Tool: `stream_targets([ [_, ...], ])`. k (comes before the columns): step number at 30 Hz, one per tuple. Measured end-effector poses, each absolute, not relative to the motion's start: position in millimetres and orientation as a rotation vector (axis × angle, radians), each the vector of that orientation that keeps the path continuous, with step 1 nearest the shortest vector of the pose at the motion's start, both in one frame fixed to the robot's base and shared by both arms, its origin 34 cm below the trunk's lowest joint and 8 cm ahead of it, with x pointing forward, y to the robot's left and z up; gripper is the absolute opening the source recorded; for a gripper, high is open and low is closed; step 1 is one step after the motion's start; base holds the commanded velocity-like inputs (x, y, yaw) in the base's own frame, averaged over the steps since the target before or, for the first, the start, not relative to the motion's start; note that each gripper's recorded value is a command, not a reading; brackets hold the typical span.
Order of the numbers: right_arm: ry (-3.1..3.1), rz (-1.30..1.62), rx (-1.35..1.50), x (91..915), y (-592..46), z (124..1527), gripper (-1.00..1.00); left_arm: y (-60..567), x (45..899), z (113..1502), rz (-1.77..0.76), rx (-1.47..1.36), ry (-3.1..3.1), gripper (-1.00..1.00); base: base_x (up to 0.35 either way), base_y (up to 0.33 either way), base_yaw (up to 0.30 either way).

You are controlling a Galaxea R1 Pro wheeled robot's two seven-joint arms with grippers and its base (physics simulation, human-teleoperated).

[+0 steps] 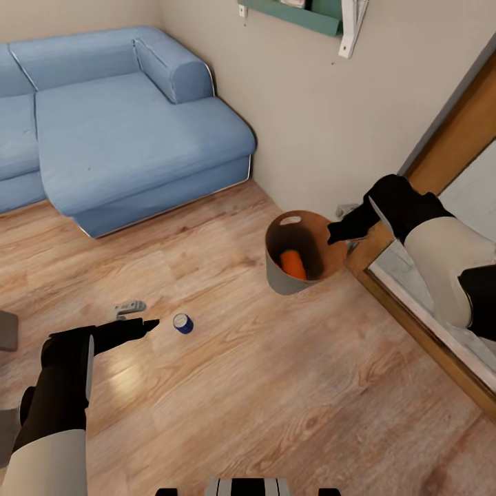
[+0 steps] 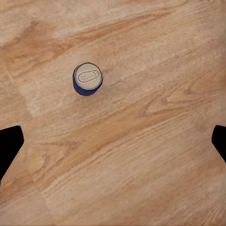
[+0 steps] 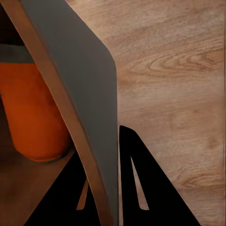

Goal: Put the three can of soda from the living room inside the tash can in the kitchen.

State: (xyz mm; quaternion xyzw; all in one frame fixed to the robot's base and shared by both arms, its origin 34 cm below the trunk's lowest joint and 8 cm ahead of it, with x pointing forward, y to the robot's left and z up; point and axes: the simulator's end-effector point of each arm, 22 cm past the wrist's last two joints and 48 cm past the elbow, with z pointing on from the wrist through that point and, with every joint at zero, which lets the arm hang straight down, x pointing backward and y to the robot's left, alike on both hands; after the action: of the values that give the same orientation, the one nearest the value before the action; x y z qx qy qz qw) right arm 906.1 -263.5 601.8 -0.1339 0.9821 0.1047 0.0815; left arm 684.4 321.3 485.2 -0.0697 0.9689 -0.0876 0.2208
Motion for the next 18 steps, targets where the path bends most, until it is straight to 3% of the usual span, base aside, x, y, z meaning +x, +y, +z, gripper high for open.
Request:
stream_targets([
  [10, 2.952, 0.297, -0.447, 910.8, -247.0, 611.3, -1.00, 321.4, 684.4, 485.2, -0.242, -0.193, 2.679, 1.00, 0.315, 0.000, 0.000],
  [18, 2.959, 0.271, -0.464, 909.5, -250.1, 609.7, -1.00, 321.5, 684.6, 485.6, -0.243, -0.194, 2.678, 1.00, 0.079, 0.173, 0.000],
])
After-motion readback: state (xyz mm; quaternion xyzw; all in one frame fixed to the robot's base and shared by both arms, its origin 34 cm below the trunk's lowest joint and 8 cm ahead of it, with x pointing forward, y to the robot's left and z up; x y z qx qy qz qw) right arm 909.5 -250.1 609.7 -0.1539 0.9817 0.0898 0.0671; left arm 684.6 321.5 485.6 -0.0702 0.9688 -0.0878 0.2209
